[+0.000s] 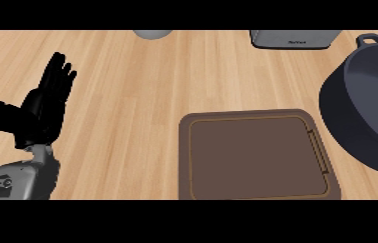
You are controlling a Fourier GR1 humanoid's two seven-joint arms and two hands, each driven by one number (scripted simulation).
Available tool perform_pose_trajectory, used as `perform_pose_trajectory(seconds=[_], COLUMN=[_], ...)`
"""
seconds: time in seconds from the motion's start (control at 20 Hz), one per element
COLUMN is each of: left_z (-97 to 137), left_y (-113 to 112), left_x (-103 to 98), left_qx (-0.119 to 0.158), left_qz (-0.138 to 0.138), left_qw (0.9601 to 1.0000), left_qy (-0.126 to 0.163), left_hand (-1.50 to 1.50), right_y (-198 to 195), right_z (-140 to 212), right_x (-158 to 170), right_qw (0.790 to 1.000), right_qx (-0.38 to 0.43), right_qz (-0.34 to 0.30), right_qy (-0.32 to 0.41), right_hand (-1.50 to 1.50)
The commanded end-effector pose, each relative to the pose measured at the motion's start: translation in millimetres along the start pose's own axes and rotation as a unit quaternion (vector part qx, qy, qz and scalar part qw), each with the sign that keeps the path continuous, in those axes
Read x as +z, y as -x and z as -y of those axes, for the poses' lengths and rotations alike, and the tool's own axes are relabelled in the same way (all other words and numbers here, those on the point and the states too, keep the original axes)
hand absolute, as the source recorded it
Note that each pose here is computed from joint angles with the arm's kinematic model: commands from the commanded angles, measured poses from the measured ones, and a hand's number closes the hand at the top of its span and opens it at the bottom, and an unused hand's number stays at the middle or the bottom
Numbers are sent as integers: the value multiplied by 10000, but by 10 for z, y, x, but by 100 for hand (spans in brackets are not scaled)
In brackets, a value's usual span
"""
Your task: Pick the eggplant from the tray and place it in the pot
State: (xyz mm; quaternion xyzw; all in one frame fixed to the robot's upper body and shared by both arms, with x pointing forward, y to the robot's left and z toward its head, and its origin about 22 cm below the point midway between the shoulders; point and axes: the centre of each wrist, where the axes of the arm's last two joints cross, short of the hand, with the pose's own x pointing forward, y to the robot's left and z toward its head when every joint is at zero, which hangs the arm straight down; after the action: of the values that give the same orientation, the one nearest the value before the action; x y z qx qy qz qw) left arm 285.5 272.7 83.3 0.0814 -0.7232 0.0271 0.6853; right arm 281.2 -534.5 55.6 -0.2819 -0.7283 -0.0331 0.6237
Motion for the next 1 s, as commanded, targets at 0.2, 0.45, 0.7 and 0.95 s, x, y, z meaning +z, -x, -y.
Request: perform_pose_trajectory(seconds=[0.2, 0.45, 0.7, 0.95], left_z=[14, -34, -35, -95], left_y=[52, -159, -53, -126], left_x=[20, -47, -78, -84], left_qx=[-30, 29, 1, -17], left_qz=[21, -28, -36, 62], left_qw=[10000, 10000, 10000, 10000], left_qy=[0, -48, 57, -25], left_hand=[0, 0, 0, 0], right_y=[-51, -10, 116, -76], right_z=[876, 1199, 1232, 1490], right_x=[286, 540, 716, 712], right_qw=[9987, 9984, 9997, 9994], right_qx=[-500, -561, -238, -283], right_qz=[-56, -76, -40, -167], right_qy=[88, 18, -83, -113], right_hand=[-150, -150, -150, -150])
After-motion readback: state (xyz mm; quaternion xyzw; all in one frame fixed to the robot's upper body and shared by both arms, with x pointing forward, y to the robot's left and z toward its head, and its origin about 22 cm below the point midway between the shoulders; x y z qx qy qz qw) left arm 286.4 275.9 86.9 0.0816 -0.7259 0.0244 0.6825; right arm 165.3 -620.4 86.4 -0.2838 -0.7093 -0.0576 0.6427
